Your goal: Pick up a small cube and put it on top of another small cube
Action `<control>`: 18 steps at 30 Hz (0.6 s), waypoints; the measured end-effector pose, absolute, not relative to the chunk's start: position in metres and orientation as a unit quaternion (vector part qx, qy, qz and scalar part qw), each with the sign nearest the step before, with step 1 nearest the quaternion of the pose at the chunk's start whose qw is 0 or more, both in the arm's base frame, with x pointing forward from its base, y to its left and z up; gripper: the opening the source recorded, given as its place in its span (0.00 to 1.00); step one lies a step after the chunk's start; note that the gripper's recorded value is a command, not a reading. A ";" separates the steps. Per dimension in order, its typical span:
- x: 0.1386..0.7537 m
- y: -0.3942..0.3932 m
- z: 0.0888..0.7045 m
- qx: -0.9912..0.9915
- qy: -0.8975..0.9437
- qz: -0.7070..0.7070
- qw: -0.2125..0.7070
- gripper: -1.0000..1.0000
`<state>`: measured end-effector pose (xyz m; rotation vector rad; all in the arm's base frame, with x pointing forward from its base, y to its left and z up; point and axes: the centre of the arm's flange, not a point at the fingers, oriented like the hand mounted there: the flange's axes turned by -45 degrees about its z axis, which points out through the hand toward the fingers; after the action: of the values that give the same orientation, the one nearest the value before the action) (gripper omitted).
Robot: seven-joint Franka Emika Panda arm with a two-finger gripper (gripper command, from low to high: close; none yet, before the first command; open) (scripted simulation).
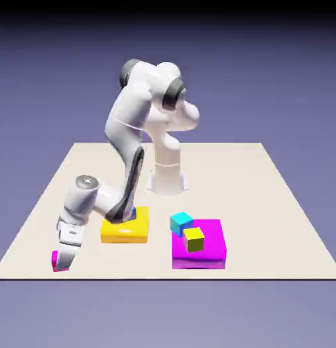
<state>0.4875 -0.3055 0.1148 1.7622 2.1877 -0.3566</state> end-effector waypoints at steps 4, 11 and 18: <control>0.485 -0.290 0.170 0.614 0.763 -0.126 0.155 0.00; 0.521 -0.155 0.217 0.571 0.805 -0.092 0.133 0.00; 0.511 0.019 0.274 0.498 0.852 -0.086 0.136 0.00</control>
<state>0.5111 0.0193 0.2739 1.4427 2.4662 -0.2491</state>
